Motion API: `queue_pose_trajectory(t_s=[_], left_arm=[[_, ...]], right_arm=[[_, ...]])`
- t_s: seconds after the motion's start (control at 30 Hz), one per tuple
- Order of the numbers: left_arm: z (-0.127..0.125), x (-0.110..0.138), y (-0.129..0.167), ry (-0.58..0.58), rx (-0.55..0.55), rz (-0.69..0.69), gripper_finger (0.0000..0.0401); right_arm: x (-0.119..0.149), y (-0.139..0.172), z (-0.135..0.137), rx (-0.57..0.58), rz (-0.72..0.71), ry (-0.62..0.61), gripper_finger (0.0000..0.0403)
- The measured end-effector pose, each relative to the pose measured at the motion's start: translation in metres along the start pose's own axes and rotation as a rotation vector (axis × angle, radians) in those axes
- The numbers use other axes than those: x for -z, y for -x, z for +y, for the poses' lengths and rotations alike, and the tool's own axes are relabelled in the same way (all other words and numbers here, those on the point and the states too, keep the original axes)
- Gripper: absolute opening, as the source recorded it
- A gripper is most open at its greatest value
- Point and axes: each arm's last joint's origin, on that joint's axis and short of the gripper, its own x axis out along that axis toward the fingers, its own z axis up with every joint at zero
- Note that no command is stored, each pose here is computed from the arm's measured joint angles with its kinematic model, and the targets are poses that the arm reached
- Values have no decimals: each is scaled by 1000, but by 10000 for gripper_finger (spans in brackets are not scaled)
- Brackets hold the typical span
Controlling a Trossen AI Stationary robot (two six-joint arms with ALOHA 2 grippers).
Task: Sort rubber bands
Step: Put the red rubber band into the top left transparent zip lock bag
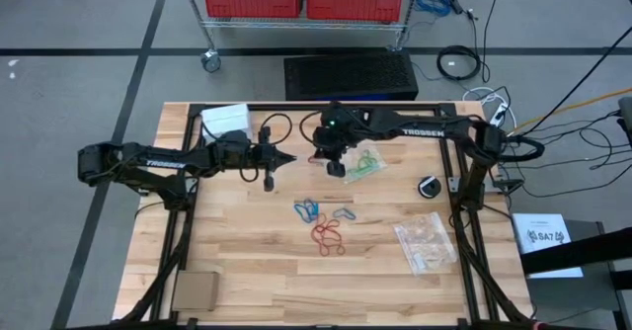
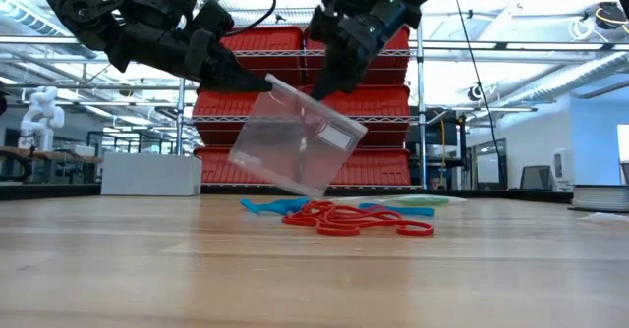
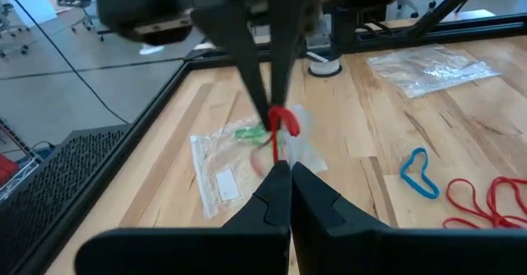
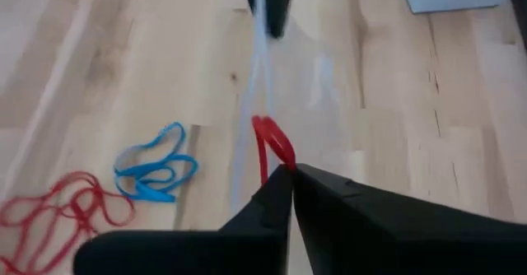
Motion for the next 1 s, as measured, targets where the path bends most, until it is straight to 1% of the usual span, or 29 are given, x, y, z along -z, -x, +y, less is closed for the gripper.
queue_pose_trajectory(t_s=[0.07,0.23,0.53,0.67,0.83,1.0], left_arm=[[0,1,0,1,-1,6,0],[0,1,0,2,-11,16,0],[1,1,0,8,-55,23,0],[2,1,0,8,-68,26,0],[2,2,0,9,-85,30,0],[2,2,0,9,-87,30,0]], right_arm=[[-2,4,3,8,-8,-23,10],[-9,18,14,88,-23,-45,2],[-18,27,36,185,-46,-111,1],[-19,26,43,184,-51,-158,1],[-21,25,51,235,-55,-155,1],[-22,24,54,241,-65,-191,1]])
